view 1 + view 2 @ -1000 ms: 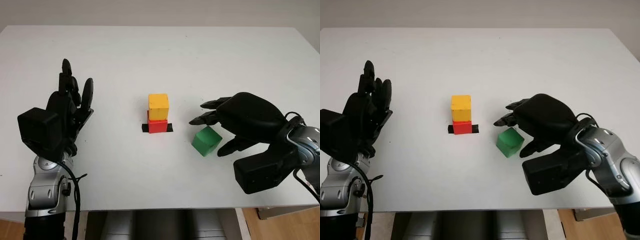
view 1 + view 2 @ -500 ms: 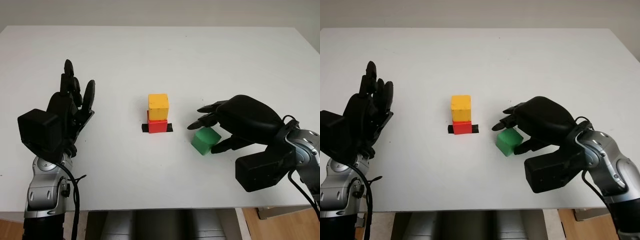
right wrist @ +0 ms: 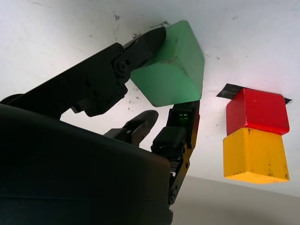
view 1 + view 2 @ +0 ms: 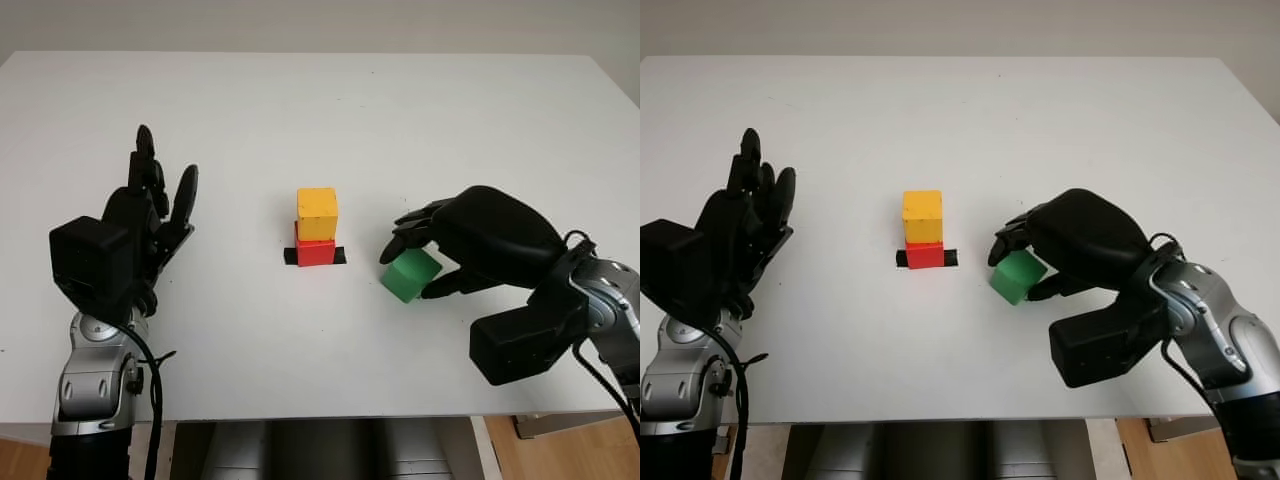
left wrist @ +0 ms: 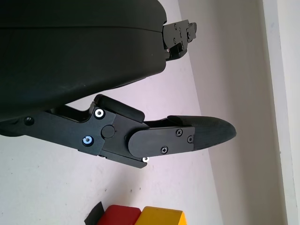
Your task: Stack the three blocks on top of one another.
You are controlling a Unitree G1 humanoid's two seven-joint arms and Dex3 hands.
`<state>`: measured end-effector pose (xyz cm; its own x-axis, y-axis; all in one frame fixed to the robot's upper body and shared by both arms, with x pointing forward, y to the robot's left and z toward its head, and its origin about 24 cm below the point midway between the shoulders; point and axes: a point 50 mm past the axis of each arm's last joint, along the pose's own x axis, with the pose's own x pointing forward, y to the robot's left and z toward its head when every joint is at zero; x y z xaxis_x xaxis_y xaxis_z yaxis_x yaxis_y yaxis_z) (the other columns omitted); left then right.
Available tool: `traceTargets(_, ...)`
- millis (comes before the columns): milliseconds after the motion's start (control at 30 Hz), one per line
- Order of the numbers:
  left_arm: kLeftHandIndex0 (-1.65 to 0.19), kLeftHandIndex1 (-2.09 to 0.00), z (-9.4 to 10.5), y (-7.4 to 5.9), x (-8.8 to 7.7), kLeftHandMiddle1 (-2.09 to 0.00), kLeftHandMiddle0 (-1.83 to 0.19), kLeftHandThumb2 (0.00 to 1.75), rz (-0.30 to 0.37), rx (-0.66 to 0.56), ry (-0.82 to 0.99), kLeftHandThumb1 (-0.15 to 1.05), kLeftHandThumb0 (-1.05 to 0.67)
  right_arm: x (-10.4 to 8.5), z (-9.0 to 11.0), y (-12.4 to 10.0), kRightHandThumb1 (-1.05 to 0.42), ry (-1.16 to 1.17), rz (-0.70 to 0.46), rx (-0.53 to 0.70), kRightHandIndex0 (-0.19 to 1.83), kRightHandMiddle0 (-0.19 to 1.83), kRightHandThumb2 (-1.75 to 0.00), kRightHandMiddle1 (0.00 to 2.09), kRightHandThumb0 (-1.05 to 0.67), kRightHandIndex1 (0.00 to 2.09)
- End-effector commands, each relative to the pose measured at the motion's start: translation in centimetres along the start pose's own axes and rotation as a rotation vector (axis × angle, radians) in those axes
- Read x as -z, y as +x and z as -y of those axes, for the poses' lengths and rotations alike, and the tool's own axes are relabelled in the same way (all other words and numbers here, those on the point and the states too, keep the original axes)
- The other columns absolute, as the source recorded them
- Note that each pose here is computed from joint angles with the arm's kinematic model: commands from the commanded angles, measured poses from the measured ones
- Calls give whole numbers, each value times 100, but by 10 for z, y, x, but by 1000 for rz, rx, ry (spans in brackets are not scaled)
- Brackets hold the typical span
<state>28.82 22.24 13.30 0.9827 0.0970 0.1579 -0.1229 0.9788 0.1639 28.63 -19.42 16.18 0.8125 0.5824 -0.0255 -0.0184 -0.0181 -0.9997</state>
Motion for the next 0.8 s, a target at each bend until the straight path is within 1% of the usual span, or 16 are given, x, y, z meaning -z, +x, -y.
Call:
traceTargets(0,19,-1,1,-2,-3,0,19,49,16,0,-3,105,-68,2,12,-1,-80,-23,-21,2,69,87,-6,62,-20,6)
traceTargets(67,19,0,2,-2,-3,0,19,49,19,0,-6,105,-67,2,18,0,-83,-17,-45,2,65,85,-6,54,-21,5)
traceTargets(167,19,-1,2,-2,-3,0,19,49,24,-7,1,105,-67,5,28,2,-83,-12,-80,40,67,91,-5,46,-23,6)
traceTargets(333,19,-2,2,-3,-2,0,19,49,20,-8,-1,105,-68,10,45,4,-81,32,-118,113,68,98,-5,34,-19,6)
traceTargets(533,19,-2,5,-4,-2,0,19,47,19,-7,2,105,-68,16,68,10,-80,130,-158,192,66,100,-5,28,-20,5)
traceTargets(633,19,-2,6,-4,-2,0,19,47,17,-9,11,105,-69,22,78,17,-78,250,-163,258,65,105,-5,26,-16,4)
traceTargets(767,19,-3,7,-4,-2,0,19,48,16,-10,11,105,-67,27,81,24,-76,387,-118,341,61,110,-4,29,-12,3)
